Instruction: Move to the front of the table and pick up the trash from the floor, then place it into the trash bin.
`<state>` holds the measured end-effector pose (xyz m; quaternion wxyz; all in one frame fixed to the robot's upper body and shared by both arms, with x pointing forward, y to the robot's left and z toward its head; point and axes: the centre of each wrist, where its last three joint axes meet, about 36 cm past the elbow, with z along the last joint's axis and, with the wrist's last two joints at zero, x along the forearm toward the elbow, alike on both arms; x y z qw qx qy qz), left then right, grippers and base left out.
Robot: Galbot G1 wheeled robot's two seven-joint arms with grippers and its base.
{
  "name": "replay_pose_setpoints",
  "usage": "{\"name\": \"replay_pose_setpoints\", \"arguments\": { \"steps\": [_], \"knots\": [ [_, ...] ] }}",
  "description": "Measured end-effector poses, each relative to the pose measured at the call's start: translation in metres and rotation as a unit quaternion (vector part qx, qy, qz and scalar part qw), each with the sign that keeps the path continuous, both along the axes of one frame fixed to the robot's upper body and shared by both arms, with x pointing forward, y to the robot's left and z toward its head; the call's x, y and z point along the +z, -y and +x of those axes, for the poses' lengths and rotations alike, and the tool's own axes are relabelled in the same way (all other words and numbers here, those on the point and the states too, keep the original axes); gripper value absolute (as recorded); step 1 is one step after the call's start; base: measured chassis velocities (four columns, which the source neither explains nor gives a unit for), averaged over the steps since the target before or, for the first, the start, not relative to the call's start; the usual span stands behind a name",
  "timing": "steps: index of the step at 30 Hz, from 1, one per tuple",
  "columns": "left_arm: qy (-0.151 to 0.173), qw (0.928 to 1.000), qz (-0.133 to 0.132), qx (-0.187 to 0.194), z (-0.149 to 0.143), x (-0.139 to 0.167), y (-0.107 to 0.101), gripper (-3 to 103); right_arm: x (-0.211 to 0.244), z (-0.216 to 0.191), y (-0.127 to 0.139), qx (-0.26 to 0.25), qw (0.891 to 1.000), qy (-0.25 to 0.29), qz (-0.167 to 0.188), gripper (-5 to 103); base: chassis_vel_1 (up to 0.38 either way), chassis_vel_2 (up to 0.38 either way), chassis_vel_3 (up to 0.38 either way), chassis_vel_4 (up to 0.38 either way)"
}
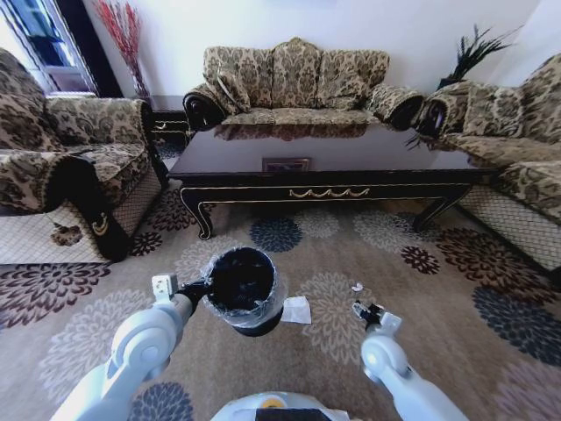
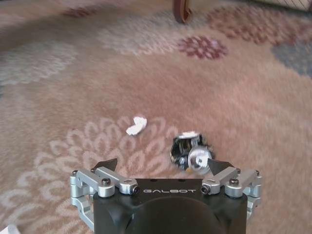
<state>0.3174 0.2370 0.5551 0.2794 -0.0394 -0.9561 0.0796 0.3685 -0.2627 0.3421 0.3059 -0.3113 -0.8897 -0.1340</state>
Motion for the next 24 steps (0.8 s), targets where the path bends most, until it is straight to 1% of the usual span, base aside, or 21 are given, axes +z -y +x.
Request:
{"name": "replay_pose_setpoints", "arguments": {
  "steps": [3,4,8,9,12,13,15,19,24],
  "knots": [
    [-0.001,1.0,0.001,0.004,-0.002,0.0,-0.002,4,-0.017,0.026,-0.008,-0.037,0.999,-0.017,0.02,100,0.0,0.0,0.0,0.0],
    [-0.001,1.0,0.001,0.004,-0.002,0.0,-0.002,4,-0.017,0.026,-0.008,-0.037,0.999,-0.017,0.02,100,0.0,0.0,0.0,0.0],
    [-0.003,0.9999,0.001,0.01,-0.005,0.001,-0.005,4,-0.034,0.058,-0.009,-0.081,0.995,-0.032,0.039,100,0.0,0.0,0.0,0.0],
    [-0.003,0.9999,0.001,0.01,-0.005,0.001,-0.005,4,-0.034,0.058,-0.009,-0.081,0.995,-0.032,0.039,100,0.0,0.0,0.0,0.0],
    [-0.004,0.9999,0.002,0.013,-0.007,0.002,-0.007,4,-0.044,0.08,-0.001,-0.115,0.992,-0.036,0.048,100,0.0,0.0,0.0,0.0],
    [-0.004,0.9999,0.002,0.013,-0.007,0.002,-0.007,4,-0.044,0.08,-0.001,-0.115,0.992,-0.036,0.048,100,0.0,0.0,0.0,0.0],
    [-0.005,0.9999,0.003,0.015,-0.008,0.002,-0.009,4,-0.046,0.092,0.006,-0.135,0.989,-0.034,0.057,100,0.0,0.0,0.0,0.0],
    [-0.005,0.9999,0.004,0.016,-0.007,0.003,-0.01,4,-0.044,0.101,0.013,-0.151,0.986,-0.036,0.066,100,0.0,0.0,0.0,0.0],
    [-0.006,0.9998,0.002,0.017,-0.004,0.002,-0.011,4,-0.048,0.114,0.023,-0.19,0.978,-0.055,0.063,100,0.0,0.0,0.0,0.0]
  ]
}}
